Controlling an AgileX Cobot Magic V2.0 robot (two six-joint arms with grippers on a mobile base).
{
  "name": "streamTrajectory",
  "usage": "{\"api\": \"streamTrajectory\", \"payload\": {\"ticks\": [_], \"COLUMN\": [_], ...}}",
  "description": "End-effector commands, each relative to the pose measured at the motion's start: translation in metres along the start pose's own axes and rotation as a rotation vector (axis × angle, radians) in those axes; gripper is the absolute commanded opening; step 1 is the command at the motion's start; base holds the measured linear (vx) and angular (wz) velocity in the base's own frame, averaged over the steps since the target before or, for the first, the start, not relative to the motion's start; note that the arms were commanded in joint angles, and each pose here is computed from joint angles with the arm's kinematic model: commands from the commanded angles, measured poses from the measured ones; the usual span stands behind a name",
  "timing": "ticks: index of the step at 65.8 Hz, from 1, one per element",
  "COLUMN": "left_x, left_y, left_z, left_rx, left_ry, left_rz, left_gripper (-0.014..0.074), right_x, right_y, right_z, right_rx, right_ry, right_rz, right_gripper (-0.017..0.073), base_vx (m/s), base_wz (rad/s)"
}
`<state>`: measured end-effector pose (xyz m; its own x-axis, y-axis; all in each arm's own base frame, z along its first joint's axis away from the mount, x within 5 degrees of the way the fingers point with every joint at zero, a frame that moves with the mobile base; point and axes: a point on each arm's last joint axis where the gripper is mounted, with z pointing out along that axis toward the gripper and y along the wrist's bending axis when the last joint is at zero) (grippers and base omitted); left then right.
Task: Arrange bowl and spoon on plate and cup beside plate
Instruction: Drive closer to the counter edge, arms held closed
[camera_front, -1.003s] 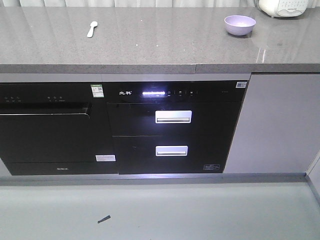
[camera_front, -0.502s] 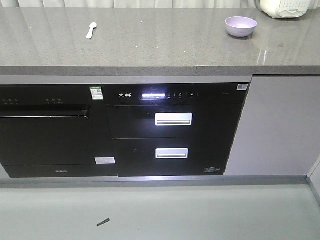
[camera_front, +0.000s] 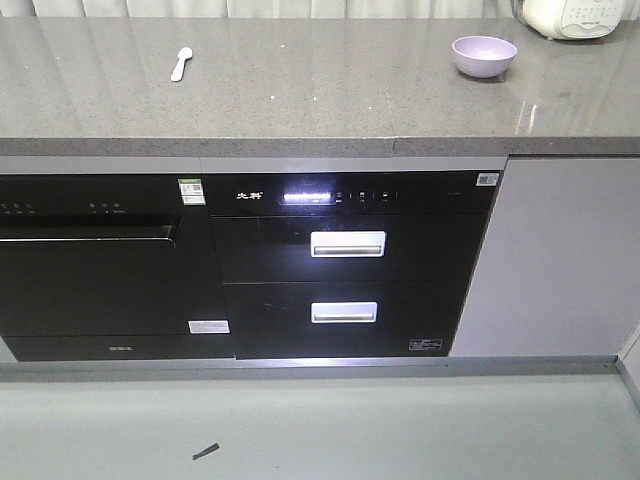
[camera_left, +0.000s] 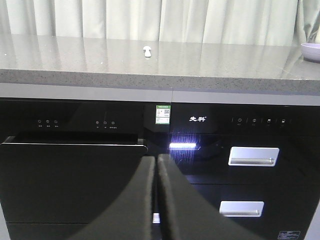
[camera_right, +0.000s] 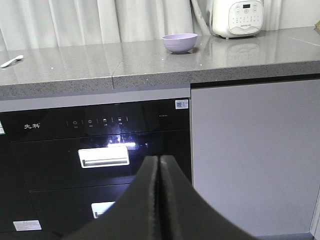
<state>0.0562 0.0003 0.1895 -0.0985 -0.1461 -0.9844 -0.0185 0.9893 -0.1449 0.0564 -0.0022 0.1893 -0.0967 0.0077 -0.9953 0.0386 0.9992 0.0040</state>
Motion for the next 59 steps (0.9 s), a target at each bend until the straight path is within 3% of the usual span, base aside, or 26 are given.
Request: {"api": "streamTrajectory", "payload": {"ticks": [1, 59], "left_x": [0.0028, 0.0028], "left_y": [0.0003, 0.0003], "left_z": [0.0006, 0.0006], "left_rx": [0.01, 0.01], "left_ry": [-0.056, -0.056], "left_rz": [-0.01, -0.01], "left_gripper": [-0.0006, -0.0006], "right_x": [-0.0016, -0.0016], "right_y": [0.0, 0.0], "right_z": [-0.0001, -0.0001], "right_rx": [0.0, 0.0], "right_ry": [-0.067, -0.068], "right_rz": [-0.012, -0.012], "right_gripper": [-0.0005, -0.0005], "base_vx": [0.04, 0.05], "base_wz": [0.01, 0.01]}}
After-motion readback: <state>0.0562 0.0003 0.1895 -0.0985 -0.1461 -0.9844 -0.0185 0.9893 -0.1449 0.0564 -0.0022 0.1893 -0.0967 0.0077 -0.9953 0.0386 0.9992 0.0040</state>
